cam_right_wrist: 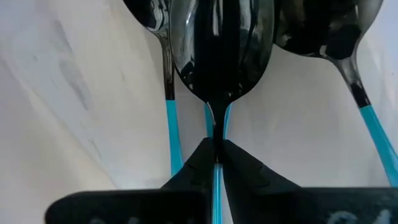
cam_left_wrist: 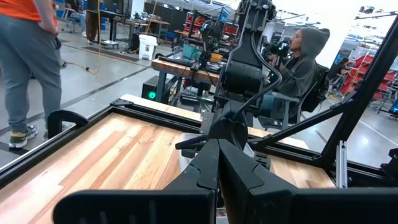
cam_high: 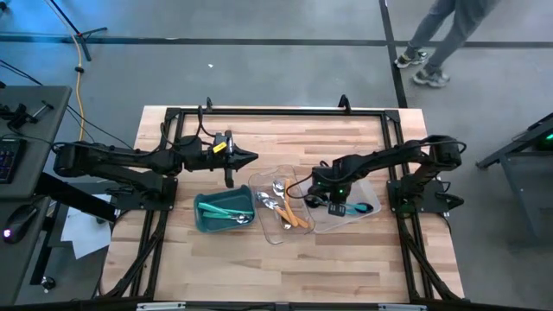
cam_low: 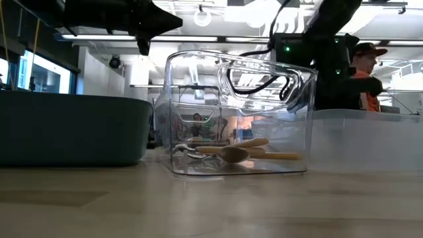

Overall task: Sort silverware by color (type)
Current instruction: Put the blue spoon into the white bin, then return to Home Position

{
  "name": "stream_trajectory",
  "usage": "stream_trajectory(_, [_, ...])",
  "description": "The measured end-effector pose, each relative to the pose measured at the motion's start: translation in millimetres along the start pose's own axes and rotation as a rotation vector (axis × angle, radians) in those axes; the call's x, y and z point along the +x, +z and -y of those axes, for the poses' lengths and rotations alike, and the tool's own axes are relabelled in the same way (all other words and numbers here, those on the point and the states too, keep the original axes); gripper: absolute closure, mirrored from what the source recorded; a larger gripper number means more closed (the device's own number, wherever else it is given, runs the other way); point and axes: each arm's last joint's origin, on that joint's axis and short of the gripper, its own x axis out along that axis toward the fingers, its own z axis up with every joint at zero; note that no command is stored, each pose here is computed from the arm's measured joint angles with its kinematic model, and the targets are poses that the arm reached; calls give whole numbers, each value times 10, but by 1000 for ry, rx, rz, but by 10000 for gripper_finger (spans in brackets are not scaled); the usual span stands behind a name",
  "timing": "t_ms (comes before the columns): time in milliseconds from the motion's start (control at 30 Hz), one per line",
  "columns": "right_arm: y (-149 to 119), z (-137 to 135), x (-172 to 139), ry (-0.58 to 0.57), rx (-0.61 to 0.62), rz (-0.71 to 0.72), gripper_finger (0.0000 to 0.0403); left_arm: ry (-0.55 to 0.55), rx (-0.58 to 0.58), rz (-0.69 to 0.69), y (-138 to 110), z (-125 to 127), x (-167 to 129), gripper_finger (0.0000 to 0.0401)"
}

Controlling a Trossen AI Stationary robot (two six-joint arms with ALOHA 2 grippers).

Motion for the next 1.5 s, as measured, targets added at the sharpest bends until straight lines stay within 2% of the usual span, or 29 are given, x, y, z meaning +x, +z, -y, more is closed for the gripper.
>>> stream_trajectory(600, [-1,4,5,-9,-5,0,375,0,0,0,0,0,0,401])
stream_trajectory(700, [-1,4,6,-9,-7,0,359,0,0,0,0,0,0,401])
stream_trajectory(967, [-3,6,9,-15,-8,-1,278,0,0,0,0,0,0,401])
stream_trajectory(1100, [-3,6,10,-16,-11,-1,252,0,0,0,0,0,0,401])
stream_trajectory(1267, [-4,6,10,-16,-17,-2,240,0,0,0,0,0,0,401])
stream_trajectory(1500, [-93,-10,-154,-15,-118,11,242,0,0,0,0,0,0,401])
